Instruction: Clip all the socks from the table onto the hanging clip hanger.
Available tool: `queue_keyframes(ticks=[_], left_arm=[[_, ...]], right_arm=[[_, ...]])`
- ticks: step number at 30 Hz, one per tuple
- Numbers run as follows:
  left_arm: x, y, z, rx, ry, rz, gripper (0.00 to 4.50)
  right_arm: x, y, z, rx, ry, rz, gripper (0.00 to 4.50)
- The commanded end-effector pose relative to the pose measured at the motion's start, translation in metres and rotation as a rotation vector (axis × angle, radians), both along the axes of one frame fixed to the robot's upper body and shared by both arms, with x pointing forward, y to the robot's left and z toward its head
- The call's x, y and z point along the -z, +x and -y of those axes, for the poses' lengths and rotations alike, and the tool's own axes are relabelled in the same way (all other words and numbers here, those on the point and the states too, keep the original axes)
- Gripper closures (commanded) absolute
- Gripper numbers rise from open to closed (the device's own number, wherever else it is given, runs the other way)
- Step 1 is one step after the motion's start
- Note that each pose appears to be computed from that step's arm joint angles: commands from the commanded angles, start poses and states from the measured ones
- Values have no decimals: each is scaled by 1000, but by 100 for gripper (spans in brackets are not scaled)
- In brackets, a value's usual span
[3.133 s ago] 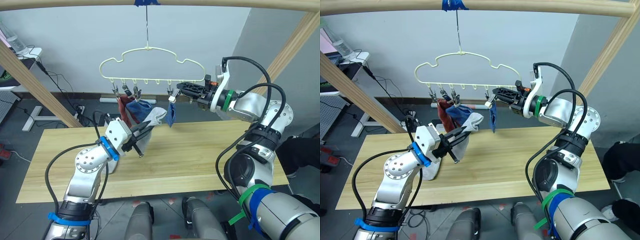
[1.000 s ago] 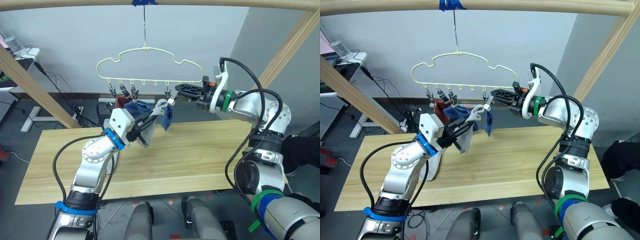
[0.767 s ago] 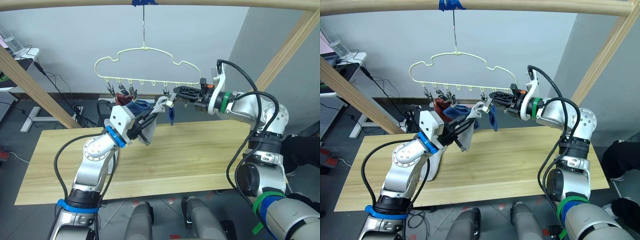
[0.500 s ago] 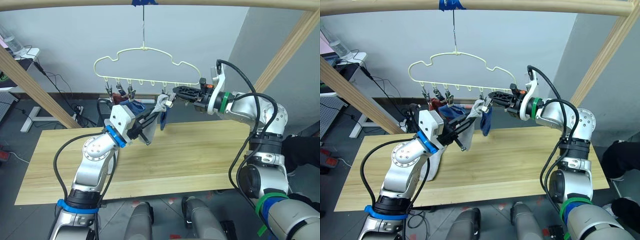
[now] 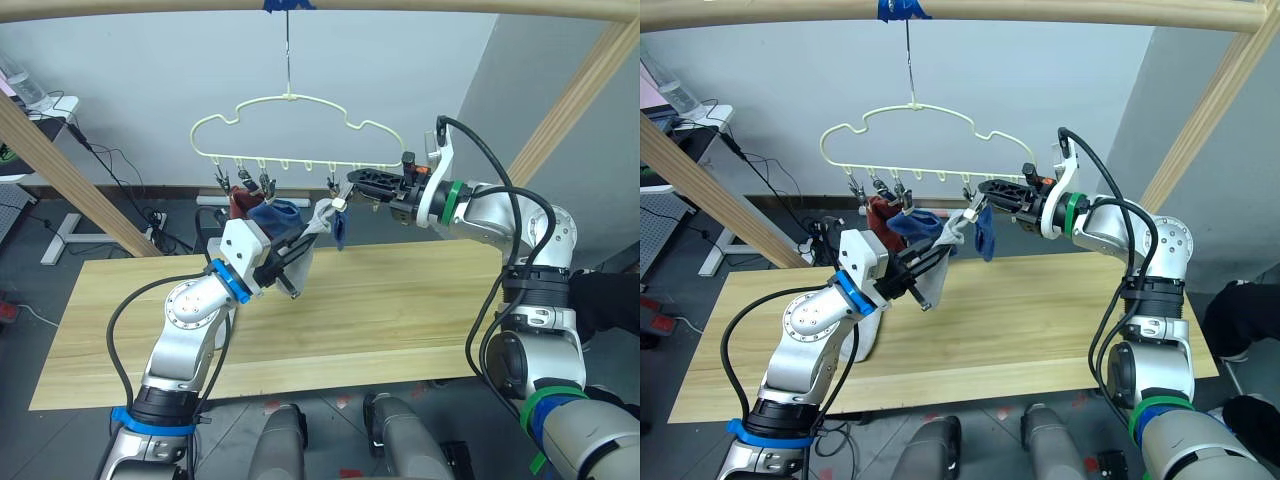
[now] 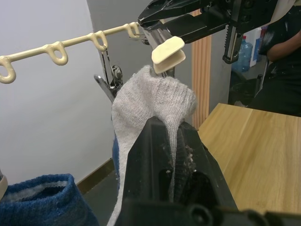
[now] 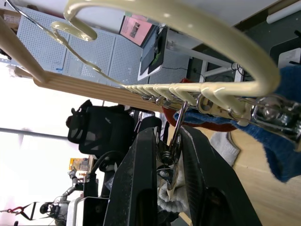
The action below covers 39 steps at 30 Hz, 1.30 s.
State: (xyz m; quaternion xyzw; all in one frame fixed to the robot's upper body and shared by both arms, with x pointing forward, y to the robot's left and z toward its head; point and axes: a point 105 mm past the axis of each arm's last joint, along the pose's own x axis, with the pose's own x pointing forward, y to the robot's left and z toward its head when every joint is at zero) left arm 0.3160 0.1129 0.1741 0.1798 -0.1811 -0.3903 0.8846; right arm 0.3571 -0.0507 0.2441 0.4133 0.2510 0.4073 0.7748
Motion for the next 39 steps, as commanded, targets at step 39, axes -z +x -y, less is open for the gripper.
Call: queue_keyframes(ticks=[39], left_arm=[[-23,-1,1,1,-37,79,448]], right_arm=[[-7,-8,1,-23,8,42,383]])
